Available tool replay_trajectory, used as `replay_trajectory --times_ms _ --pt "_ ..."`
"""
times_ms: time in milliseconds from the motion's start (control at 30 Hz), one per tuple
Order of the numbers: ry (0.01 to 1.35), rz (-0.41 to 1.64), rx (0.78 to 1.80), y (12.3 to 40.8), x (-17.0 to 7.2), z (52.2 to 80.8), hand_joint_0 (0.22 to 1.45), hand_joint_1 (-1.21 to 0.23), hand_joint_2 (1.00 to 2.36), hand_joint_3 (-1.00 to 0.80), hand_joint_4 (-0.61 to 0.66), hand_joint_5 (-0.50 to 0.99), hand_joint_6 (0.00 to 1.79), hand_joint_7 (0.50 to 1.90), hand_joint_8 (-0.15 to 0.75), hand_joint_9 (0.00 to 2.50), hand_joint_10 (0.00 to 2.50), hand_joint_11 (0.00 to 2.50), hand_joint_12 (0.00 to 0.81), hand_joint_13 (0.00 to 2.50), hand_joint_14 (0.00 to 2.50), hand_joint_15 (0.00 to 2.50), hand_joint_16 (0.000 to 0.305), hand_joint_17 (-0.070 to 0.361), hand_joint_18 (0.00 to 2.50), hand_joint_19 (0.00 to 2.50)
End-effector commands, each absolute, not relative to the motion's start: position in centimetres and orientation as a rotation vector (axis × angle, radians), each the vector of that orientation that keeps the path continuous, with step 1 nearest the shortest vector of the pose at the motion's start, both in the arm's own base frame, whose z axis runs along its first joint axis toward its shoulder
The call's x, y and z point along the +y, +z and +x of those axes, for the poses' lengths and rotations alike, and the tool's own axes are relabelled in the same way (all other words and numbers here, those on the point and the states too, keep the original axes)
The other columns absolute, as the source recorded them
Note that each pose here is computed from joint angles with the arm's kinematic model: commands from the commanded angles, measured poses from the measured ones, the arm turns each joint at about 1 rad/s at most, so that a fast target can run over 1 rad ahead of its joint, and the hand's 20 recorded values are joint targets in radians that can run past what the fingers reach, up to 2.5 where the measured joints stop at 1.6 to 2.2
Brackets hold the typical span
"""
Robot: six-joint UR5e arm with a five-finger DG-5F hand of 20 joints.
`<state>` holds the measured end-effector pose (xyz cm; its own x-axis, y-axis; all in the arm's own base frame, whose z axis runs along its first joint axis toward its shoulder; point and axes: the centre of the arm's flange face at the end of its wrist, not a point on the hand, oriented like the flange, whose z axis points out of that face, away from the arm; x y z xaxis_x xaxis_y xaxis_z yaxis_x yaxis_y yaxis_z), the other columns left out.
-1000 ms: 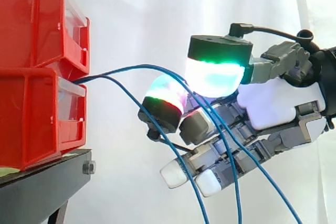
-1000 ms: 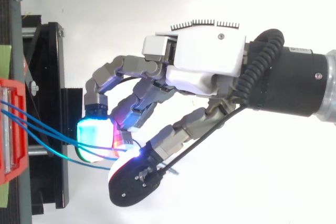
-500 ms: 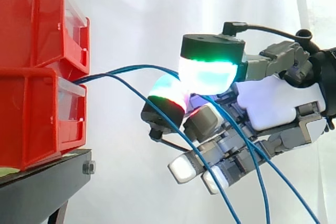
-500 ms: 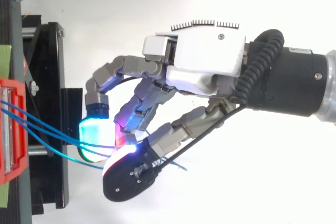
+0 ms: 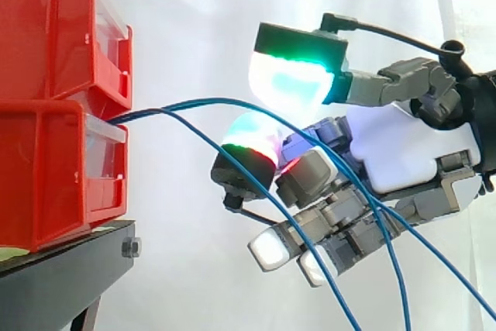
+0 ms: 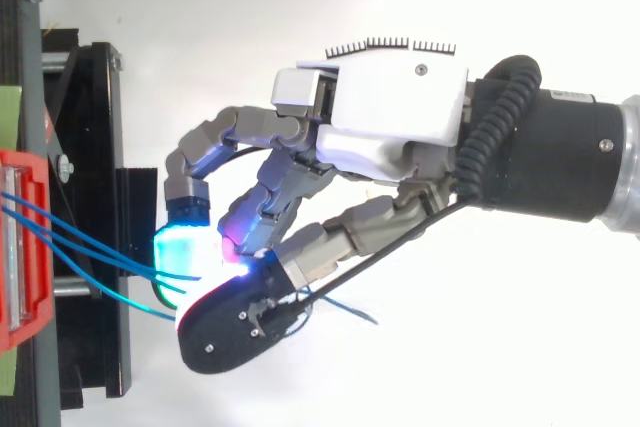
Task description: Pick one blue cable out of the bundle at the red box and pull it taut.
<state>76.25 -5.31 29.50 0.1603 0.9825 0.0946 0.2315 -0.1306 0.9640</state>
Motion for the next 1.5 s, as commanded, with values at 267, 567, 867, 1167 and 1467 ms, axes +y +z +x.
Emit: replay_trajectory --times_ms 267,567,867,1167,1467 --pt "1.056 1.538 1.214 29.61 -5.30 76.23 0.63 -0.86 1.02 -0.24 0.10 -0.14 0.86 1.23 0.354 1.13 0.02 1.22 0.364 0.79 0.02 0.43 0.050 0.112 0.78 0.48" --pt "1.056 1.538 1.214 29.61 -5.30 76.23 0.76 -1.05 1.01 -0.36 0.08 -0.17 0.90 1.10 0.333 1.03 0.01 1.18 0.357 0.73 0.02 0.41 0.050 0.112 0.75 0.40" --pt "1.055 1.539 1.215 29.49 -5.30 76.25 0.67 -1.07 1.00 -0.50 0.09 -0.19 0.90 1.03 0.317 0.96 0.01 1.14 0.357 0.68 0.02 0.40 0.050 0.113 0.73 0.39" --pt "1.054 1.540 1.214 29.50 -5.31 76.25 0.50 -0.82 1.00 -0.50 0.14 -0.16 0.85 0.98 0.361 1.05 0.01 1.17 0.382 0.73 0.02 0.42 0.055 0.124 0.76 0.46" --pt "1.055 1.539 1.215 29.49 -5.30 76.25 0.56 -0.74 1.00 -0.43 0.11 -0.15 0.82 1.03 0.343 1.04 0.02 1.17 0.368 0.72 0.02 0.42 0.052 0.117 0.72 0.49"
